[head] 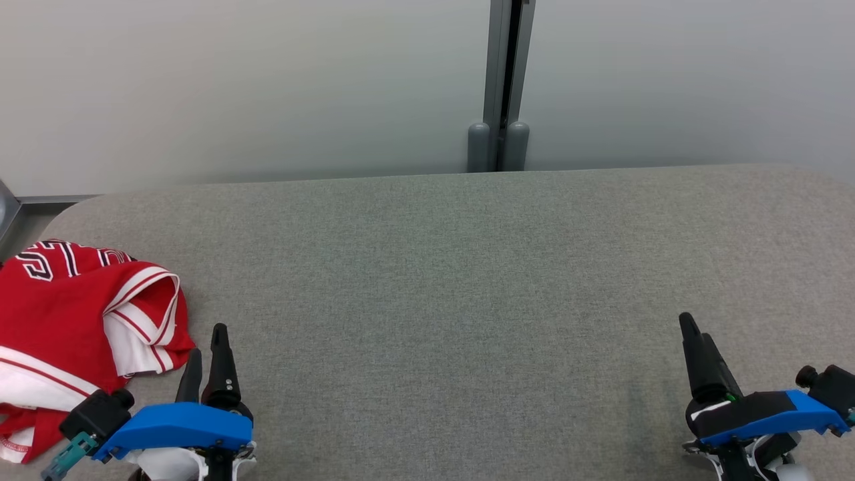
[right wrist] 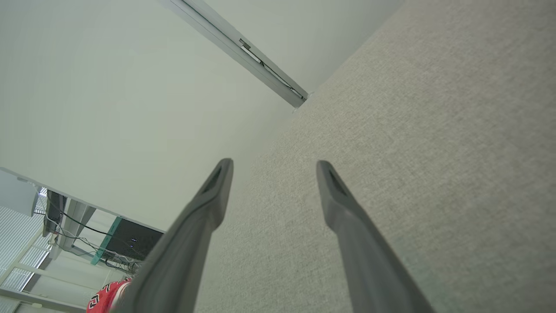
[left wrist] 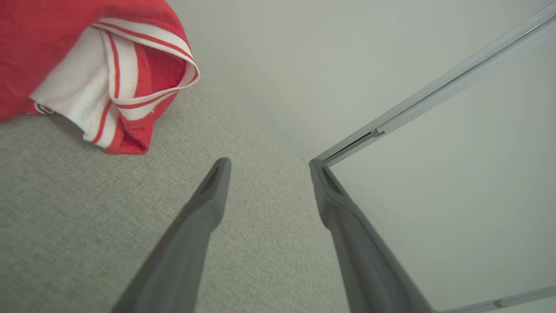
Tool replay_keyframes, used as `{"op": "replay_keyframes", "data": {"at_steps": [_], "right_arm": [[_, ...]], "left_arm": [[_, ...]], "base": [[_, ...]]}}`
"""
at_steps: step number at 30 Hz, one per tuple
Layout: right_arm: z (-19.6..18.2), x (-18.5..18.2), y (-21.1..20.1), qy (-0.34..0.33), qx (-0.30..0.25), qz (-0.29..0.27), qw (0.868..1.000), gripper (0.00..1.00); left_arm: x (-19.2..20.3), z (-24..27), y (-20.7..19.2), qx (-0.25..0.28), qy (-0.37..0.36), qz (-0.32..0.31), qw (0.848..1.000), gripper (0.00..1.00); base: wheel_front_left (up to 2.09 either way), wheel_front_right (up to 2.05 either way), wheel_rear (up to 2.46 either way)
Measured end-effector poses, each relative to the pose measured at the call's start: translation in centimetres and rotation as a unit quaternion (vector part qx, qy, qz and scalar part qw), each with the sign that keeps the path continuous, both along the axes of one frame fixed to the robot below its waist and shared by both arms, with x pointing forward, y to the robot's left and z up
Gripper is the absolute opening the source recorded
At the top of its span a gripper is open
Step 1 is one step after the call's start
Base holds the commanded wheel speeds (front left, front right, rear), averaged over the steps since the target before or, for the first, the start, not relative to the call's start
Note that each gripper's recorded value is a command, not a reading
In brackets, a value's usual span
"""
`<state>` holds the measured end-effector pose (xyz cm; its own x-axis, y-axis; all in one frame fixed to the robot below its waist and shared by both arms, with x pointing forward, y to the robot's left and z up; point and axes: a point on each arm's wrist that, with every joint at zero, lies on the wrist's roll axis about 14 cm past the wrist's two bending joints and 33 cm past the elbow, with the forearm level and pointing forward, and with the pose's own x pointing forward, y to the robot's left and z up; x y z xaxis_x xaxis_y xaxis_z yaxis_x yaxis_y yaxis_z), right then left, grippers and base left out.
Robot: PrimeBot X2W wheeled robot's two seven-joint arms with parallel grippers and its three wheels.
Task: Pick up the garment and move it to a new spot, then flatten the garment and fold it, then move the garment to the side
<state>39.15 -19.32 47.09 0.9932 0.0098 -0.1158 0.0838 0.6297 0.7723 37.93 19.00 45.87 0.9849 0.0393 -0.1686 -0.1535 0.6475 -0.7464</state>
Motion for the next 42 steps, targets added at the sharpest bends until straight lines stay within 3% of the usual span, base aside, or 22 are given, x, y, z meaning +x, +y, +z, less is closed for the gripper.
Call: {"op": "replay_keyframes", "data": {"at_steps": [20,42], "right_arm": [[-1.2,-0.2,0.3,0.007,-0.149,0.028,0.988,1.0],[-2.1,-0.5,0.7,0.006,-0.27,0.058,0.961,1.0]], "left_arm": [[0.0,-0.7,-0.6,0.147,0.009,-0.026,0.989,1.0],[-0.6,-2.0,-0.9,0.273,0.025,-0.05,0.96,1.0]], "base": [[0.0,0.0,0.0],[0.0,0.0,0.0]]}}
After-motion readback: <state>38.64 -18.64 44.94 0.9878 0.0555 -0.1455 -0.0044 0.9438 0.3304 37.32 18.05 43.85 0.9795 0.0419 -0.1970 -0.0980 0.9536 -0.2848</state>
